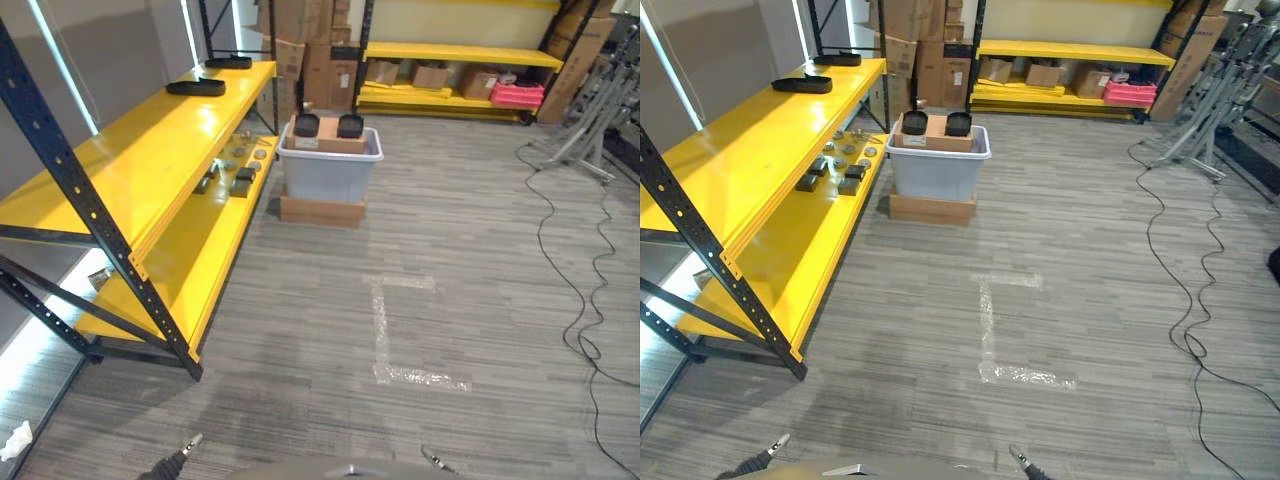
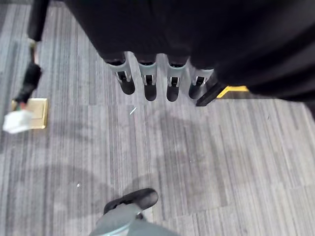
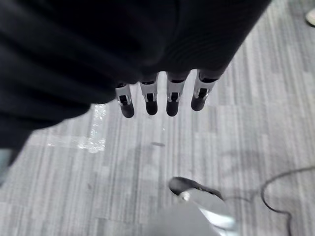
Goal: Move parts from the plastic box to the shelf.
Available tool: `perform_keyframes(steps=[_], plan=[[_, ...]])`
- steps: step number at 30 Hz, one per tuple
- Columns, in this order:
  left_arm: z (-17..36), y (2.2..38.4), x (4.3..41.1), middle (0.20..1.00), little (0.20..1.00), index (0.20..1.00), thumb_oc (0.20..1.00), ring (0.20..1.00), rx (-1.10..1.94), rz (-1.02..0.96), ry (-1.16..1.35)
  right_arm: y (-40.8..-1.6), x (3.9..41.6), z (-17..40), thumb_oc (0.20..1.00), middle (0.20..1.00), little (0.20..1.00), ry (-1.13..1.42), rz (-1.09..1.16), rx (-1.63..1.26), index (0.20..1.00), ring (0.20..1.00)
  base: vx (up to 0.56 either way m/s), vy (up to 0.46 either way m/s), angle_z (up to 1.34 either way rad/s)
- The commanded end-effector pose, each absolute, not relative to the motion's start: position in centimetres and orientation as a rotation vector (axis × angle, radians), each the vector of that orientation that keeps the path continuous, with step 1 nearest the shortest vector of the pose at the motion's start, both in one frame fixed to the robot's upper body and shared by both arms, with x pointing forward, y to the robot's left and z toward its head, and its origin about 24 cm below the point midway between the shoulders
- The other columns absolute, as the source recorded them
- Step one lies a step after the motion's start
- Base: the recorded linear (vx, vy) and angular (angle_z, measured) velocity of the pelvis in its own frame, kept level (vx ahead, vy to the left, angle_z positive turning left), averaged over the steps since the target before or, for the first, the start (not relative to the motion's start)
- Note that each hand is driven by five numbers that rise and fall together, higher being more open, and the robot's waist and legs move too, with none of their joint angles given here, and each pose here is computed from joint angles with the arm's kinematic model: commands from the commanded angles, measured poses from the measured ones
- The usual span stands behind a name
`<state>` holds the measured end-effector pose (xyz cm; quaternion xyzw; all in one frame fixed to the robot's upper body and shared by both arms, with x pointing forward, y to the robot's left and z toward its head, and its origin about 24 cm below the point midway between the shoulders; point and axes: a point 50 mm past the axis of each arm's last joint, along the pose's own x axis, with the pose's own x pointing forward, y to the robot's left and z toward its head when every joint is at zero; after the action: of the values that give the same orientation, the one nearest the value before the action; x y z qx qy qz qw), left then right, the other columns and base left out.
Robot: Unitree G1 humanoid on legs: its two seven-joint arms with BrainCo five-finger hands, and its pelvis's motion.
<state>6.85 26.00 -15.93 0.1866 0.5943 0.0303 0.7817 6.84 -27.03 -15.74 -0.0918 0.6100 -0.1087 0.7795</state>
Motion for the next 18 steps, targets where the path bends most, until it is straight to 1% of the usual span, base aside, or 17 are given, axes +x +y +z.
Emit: perform_keyframes(steps=[1, 11, 15, 18], plan=[[-15.5, 26.5, 8.4, 1.000, 1.000, 1.000, 1.000, 1.000, 0.431, 0.062, 1.250, -27.9, 7.2, -15.4, 1.000, 1.000, 1.000, 1.348, -0.253, -0.237, 1.000, 1.000, -0.01, -0.007, 0.12], [-15.8, 25.4, 8.5, 1.000, 1.000, 1.000, 1.000, 1.000, 0.311, 0.147, 1.235, -25.9, 7.1, -16.1, 1.000, 1.000, 1.000, 1.326, -0.250, -0.154, 1.000, 1.000, 0.00, -0.003, 0.04], [-16.0, 25.0, 8.4, 1.000, 1.000, 1.000, 1.000, 1.000, 0.263, 0.182, 1.224, -25.8, 7.2, -16.1, 1.000, 1.000, 1.000, 1.303, -0.255, -0.145, 1.000, 1.000, 0.00, 0.000, 0.00], [-15.7, 24.8, 9.5, 1.000, 1.000, 1.000, 1.000, 1.000, 0.264, 0.203, 1.159, -25.8, 7.3, -16.0, 1.000, 1.000, 1.000, 1.296, -0.246, -0.173, 1.000, 1.000, 0.01, 0.021, -0.05]])
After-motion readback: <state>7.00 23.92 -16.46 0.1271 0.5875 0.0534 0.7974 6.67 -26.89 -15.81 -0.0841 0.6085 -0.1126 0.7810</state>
